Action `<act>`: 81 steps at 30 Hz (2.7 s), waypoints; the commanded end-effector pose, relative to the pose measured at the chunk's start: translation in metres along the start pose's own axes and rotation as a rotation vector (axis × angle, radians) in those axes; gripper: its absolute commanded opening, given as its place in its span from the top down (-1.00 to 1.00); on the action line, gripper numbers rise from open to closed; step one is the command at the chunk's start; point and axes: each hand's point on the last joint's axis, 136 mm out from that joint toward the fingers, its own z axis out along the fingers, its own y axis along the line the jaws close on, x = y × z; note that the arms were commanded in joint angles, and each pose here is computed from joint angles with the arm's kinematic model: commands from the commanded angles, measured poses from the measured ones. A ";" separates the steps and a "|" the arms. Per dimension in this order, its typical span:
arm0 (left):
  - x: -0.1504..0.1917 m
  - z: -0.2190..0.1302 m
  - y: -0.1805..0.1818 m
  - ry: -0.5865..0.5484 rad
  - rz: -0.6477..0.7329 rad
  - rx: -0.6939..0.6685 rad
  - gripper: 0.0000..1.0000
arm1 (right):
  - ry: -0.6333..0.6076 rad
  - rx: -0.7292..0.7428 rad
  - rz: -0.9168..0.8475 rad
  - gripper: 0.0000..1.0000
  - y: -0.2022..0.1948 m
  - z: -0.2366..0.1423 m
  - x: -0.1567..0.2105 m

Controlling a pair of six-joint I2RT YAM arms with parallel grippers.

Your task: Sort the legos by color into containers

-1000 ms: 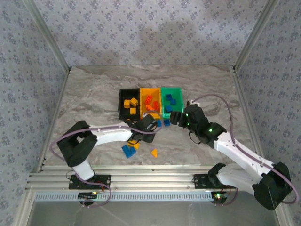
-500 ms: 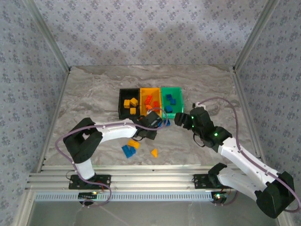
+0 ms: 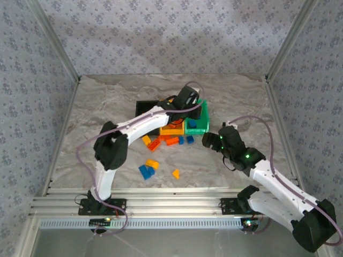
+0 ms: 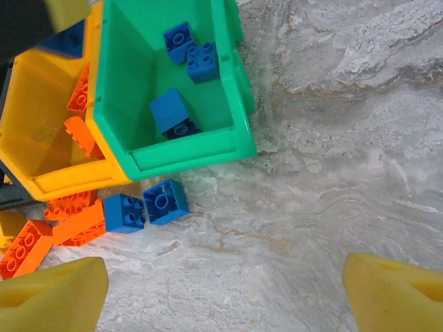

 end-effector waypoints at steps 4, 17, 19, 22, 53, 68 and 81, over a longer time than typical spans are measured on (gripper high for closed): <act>-0.005 0.031 0.007 0.061 0.022 -0.045 0.42 | 0.003 0.026 0.017 -0.80 -0.010 -0.003 0.004; -0.046 -0.013 -0.022 -0.037 -0.026 0.069 -0.65 | 0.100 -0.125 -0.035 -0.85 0.019 0.002 0.020; -0.045 -0.035 -0.020 -0.071 -0.045 0.088 -0.75 | 0.161 -0.168 -0.071 -0.85 0.032 0.004 0.035; -0.035 -0.069 -0.011 -0.112 -0.066 0.099 -0.91 | 0.258 -0.197 -0.151 -0.85 0.050 0.006 0.065; 0.192 -0.231 0.181 -0.152 -0.336 -0.335 -1.00 | 0.615 -0.243 -0.667 0.26 0.127 0.033 0.209; 0.207 -0.237 0.195 -0.161 -0.369 -0.370 -0.99 | 0.308 -0.423 -0.619 0.40 0.246 0.041 0.063; 0.223 -0.236 0.191 -0.135 -0.390 -0.309 -0.99 | 0.242 -0.344 -0.527 0.37 0.298 0.166 -0.002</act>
